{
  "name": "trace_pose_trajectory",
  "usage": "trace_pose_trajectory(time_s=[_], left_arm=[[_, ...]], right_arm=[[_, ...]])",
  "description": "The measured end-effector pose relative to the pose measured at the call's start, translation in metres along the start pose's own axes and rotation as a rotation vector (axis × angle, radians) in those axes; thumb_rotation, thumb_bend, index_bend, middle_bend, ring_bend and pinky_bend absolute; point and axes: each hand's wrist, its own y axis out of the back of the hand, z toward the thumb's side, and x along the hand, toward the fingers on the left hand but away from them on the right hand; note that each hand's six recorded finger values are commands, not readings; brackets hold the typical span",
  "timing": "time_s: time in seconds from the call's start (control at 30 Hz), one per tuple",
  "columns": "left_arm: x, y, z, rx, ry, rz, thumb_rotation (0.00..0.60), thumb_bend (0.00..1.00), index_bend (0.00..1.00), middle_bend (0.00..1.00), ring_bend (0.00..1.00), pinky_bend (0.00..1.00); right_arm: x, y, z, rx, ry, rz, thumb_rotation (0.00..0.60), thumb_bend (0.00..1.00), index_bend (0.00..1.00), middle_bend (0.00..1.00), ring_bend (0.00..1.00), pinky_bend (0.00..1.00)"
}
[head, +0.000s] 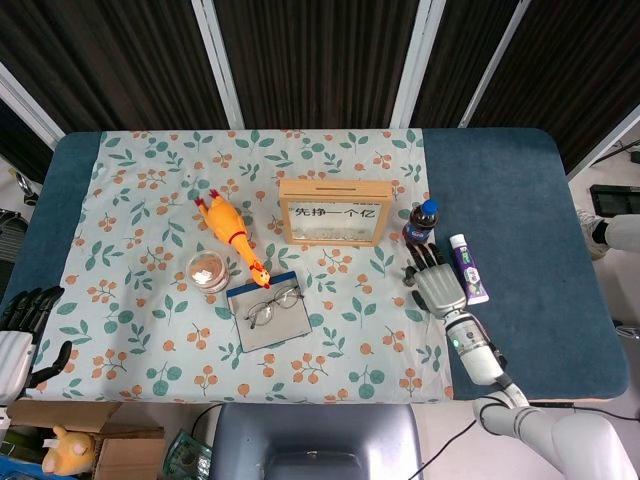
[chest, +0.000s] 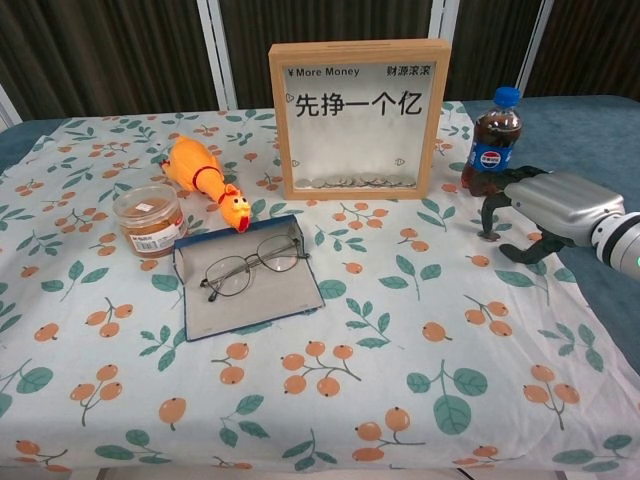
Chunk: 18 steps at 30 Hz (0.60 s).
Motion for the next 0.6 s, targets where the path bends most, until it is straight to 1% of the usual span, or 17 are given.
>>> trace_pose_trajectory(time_s=[0.17, 0.37, 0.6], left_arm=[[0.0, 0.0, -0.0005, -0.001, 0.002, 0.0, 0.6, 0.45, 0.0, 0.08, 0.01, 0.02], [0.0, 0.0002, -0.0011, -0.001, 0.003, 0.001, 0.6, 0.44, 0.0, 0.08, 0.01, 0.02], [-0.0003, 0.0009, -0.0015, -0.002, 0.004, 0.004, 0.6, 0.44, 0.0, 0.08, 0.01, 0.02]], right_arm=[[-0.0014, -0.0009, 0.0009, 0.002, 0.0, 0.004, 0.6, 0.55, 0.57, 0.12, 0.0, 0.0], [-0.0049, -0.0006, 0.0031, 0.042, 0.0, -0.002, 0.6, 0.55, 0.62, 0.12, 0.0, 0.0], [-0.0084, 0.0014, 0.0064, 0.038, -0.003, -0.003, 0.6, 0.54, 0.65, 0.12, 0.0, 0.0]])
